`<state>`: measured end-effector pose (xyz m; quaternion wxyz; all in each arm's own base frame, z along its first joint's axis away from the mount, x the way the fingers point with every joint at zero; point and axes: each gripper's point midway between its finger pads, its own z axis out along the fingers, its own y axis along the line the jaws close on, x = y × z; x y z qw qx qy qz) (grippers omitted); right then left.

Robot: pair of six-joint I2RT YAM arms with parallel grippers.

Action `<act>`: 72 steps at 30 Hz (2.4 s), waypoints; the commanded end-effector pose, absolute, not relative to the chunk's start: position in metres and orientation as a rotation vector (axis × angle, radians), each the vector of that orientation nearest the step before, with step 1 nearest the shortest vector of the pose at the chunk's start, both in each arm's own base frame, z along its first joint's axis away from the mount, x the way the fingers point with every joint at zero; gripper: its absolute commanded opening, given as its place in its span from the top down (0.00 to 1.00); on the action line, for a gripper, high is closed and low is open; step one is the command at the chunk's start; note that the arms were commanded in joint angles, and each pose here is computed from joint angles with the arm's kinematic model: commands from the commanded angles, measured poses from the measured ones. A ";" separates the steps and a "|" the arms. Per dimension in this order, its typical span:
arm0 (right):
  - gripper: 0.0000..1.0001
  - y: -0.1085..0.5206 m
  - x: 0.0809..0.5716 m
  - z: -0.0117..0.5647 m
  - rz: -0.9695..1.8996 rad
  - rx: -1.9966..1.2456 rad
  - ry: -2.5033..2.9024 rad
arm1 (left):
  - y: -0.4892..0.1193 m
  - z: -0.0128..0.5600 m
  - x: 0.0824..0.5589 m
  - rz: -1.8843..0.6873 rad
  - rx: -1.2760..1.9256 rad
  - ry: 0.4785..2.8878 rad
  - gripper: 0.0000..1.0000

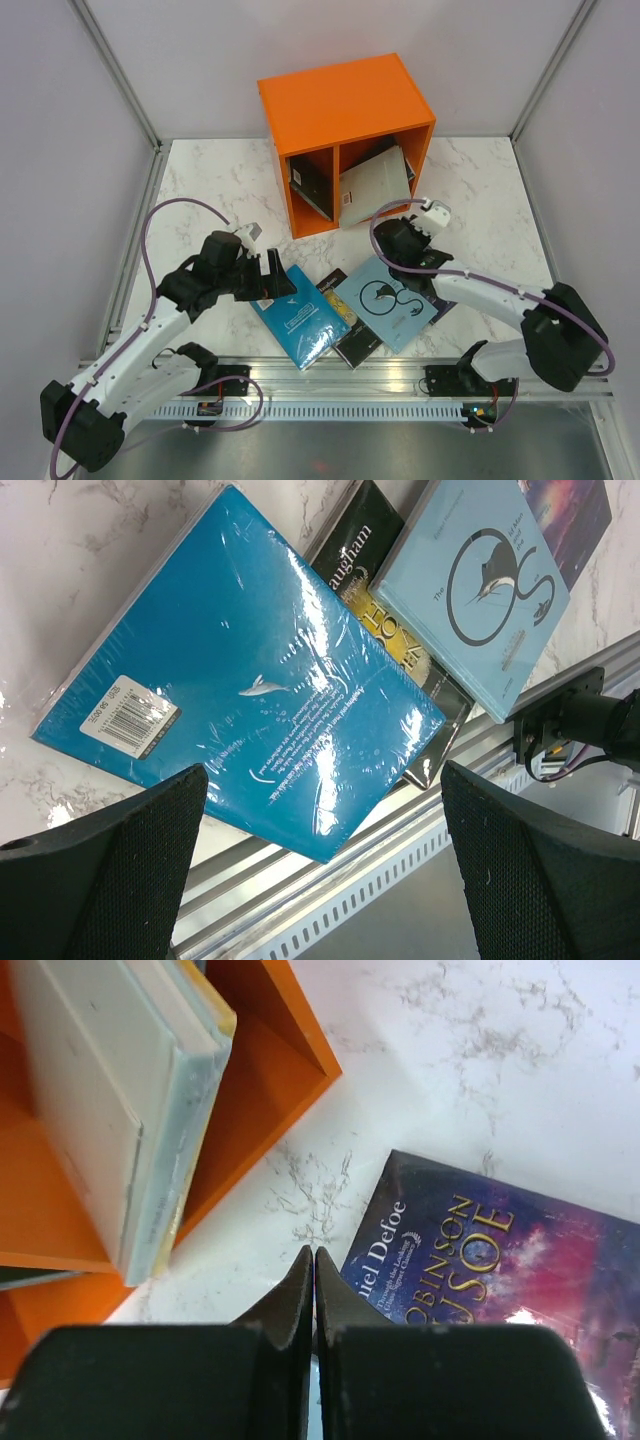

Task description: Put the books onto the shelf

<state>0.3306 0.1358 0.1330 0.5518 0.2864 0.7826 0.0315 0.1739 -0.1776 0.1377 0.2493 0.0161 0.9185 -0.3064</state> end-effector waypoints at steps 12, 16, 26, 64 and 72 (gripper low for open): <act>1.00 0.182 0.405 0.113 -0.009 0.713 1.916 | -0.181 0.150 0.178 -0.854 0.086 2.431 0.00; 1.00 0.188 0.419 0.098 -0.040 0.711 1.929 | -0.180 0.153 0.178 -0.854 0.092 2.420 0.00; 1.00 0.187 0.457 0.091 -0.067 0.736 1.891 | -0.180 0.152 0.178 -0.852 0.091 2.425 0.00; 0.98 0.141 0.393 0.184 0.099 0.661 1.910 | -0.176 0.141 0.181 -0.798 0.048 2.467 0.00; 1.00 0.258 0.335 0.230 0.706 0.345 1.942 | -0.176 0.134 0.183 -0.782 0.042 2.498 0.00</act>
